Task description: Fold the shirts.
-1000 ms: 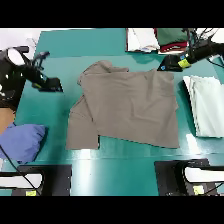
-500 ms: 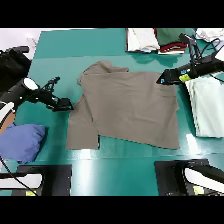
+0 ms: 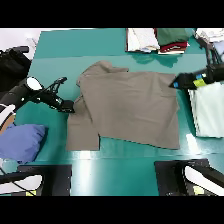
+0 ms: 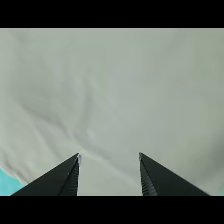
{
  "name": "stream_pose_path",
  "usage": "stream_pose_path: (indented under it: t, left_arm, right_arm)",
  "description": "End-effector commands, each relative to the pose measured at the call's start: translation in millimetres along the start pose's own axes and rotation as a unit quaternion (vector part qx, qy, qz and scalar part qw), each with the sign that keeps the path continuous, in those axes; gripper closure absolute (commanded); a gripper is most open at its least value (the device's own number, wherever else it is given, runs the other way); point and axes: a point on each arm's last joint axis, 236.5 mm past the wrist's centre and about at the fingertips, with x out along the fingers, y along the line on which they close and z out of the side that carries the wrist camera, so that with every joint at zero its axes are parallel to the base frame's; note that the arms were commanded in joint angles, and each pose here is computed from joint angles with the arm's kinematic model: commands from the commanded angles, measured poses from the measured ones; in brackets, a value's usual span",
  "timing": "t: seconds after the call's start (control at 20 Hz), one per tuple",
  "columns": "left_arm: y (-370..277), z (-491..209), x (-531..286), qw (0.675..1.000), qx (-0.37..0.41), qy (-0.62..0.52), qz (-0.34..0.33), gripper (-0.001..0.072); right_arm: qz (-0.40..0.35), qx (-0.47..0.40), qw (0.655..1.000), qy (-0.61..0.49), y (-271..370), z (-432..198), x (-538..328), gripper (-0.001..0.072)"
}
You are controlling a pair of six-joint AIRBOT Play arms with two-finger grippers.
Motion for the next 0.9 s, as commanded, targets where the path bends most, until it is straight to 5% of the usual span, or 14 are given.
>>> stream_pose_path:
  t: [0.0, 0.15, 0.35, 0.85]
  left_arm:
    - [-15.0, 8.8, -37.7, 0.998, 0.032, -0.050, 0.012, 0.0678]
    - [-23.2, 11.0, -54.5, 0.996, 0.043, -0.073, 0.013, 0.0677]
    - [-24.0, 14.2, -54.9, 0.996, 0.041, -0.080, 0.012, 0.0678]
    - [-24.1, 14.1, -54.8, 0.996, 0.041, -0.079, 0.012, 0.0677]
  right_arm:
    - [-0.072, 0.089, 0.990, 0.084, -74.2, -78.3, 4.6, 0.0279]
    - [-0.080, 0.206, 0.965, 0.144, -113.9, -164.5, 25.6, 0.0151]
    - [-0.041, 0.277, 0.935, 0.218, -104.5, -241.4, 57.2, 0.0161]
    - [-0.035, 0.187, 0.944, 0.269, -67.9, -257.2, 86.6, 0.0320]
